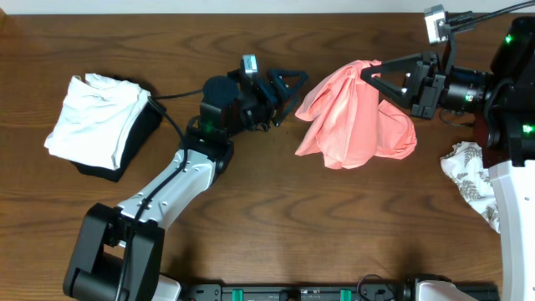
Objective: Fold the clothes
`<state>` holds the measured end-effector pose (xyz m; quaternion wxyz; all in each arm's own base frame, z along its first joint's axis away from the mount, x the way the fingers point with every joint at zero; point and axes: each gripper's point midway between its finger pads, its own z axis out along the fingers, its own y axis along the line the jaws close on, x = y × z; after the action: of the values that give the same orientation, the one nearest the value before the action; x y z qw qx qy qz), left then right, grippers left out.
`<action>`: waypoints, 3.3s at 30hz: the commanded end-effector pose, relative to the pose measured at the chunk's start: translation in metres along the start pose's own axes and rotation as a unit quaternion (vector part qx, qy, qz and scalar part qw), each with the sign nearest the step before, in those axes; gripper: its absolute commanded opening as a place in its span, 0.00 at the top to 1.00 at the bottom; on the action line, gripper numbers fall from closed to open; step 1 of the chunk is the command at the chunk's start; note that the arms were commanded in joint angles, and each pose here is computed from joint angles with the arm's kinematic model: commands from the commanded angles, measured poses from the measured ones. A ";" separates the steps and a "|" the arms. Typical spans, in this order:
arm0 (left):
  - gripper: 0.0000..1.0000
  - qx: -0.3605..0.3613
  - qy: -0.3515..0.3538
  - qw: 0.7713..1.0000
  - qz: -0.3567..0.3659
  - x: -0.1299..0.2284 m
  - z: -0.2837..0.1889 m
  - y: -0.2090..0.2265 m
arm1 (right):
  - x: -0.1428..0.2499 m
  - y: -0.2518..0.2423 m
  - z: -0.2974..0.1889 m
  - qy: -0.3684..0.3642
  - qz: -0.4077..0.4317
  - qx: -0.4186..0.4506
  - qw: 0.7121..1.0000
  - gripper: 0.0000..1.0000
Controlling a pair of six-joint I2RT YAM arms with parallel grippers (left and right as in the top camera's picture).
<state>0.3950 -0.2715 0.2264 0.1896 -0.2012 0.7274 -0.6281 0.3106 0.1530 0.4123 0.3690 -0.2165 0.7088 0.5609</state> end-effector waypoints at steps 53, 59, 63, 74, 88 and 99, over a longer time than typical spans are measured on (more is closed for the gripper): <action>0.36 -0.080 0.152 0.979 -0.112 0.058 -0.013 0.039 | -0.011 0.008 -0.006 -0.015 -0.019 0.015 1.000 0.99; 0.36 0.011 0.140 0.990 -0.028 0.048 -0.007 -0.006 | -0.011 0.008 -0.006 -0.015 -0.019 0.015 1.000 0.99; 0.36 0.014 0.140 0.989 -0.033 0.047 -0.007 -0.007 | -0.011 0.008 -0.006 -0.015 -0.018 0.015 1.000 0.99; 0.77 0.015 0.135 0.990 -0.023 0.046 -0.007 -0.007 | -0.011 0.008 -0.006 -0.015 -0.018 0.015 1.000 0.99; 0.94 0.034 0.116 0.981 0.150 0.039 -0.006 -0.011 | -0.011 0.009 -0.006 -0.015 -0.014 0.014 1.000 0.99; 0.94 -0.028 0.088 0.946 0.309 0.008 -0.029 -0.016 | -0.013 -0.003 -0.007 -0.023 -0.036 0.047 0.998 0.99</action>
<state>0.3592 -0.2677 0.2065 0.2032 0.0082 0.7964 -0.5696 0.3189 0.1498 0.4085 0.3811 -0.2022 0.7206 0.5428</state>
